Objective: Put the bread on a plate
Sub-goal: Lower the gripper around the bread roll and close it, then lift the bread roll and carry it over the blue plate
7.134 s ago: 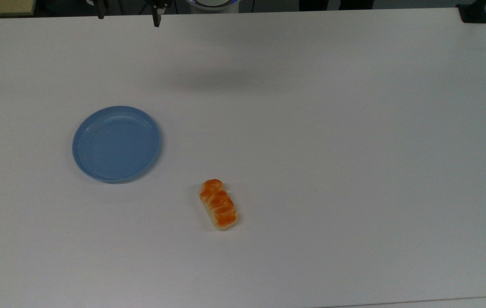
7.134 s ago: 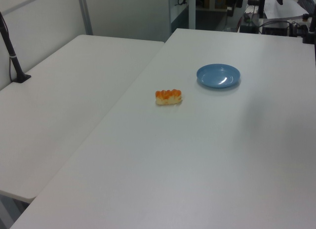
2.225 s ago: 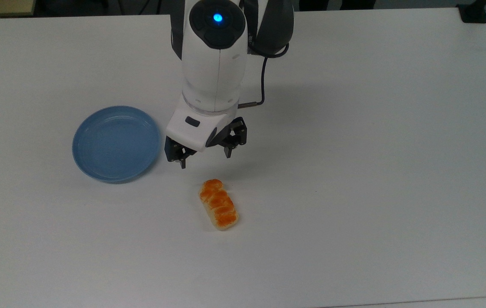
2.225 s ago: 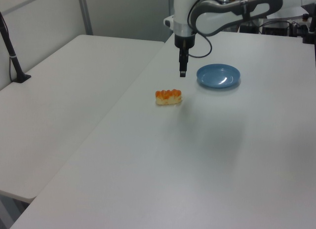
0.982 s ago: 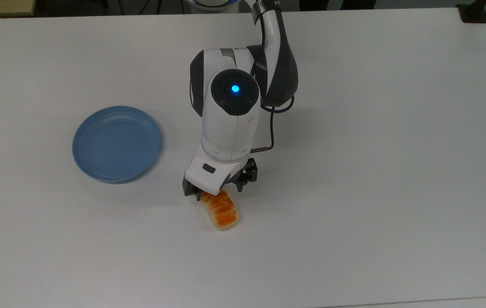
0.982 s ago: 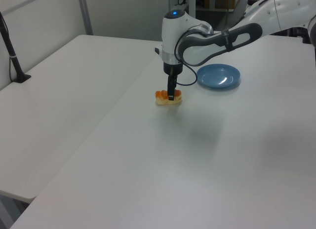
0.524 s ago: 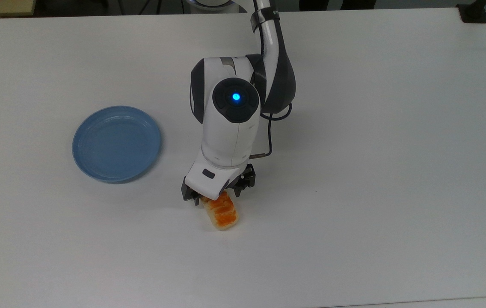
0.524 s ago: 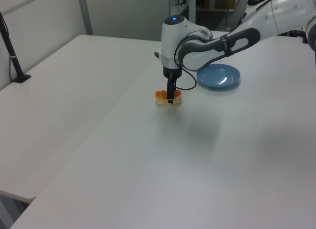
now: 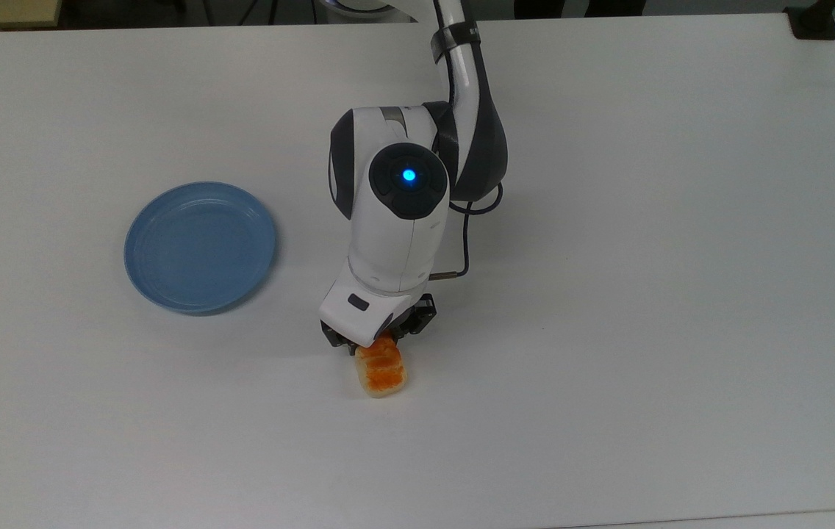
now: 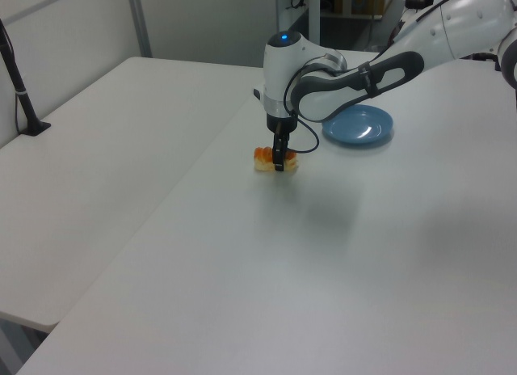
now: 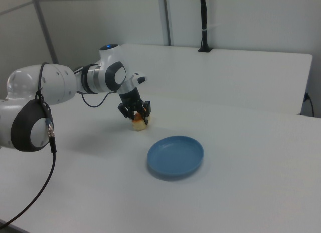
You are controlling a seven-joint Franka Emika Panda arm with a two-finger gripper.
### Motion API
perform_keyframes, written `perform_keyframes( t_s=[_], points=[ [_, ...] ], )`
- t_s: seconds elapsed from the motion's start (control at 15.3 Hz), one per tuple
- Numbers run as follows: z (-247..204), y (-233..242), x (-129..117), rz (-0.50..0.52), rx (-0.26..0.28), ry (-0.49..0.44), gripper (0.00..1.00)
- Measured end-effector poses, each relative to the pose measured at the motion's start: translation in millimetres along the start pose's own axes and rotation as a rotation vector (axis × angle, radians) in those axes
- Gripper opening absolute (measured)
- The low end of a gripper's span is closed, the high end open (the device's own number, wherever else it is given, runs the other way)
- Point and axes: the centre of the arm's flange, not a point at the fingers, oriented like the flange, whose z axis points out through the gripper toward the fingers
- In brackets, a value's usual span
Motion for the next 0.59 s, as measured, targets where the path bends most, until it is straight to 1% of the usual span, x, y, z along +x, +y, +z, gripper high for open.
perform_keyframes(
  t_s=[0.13,0.33,0.46,0.59],
  points=[
    [-3,1,1,0.007,-0.001,0.006,0.43],
    [-25,6,3,0.027,-0.005,0.030,0.44],
    [-53,15,2,0.050,-0.002,0.043,0.44],
    [-89,28,-5,0.088,0.011,0.062,0.45]
  ],
)
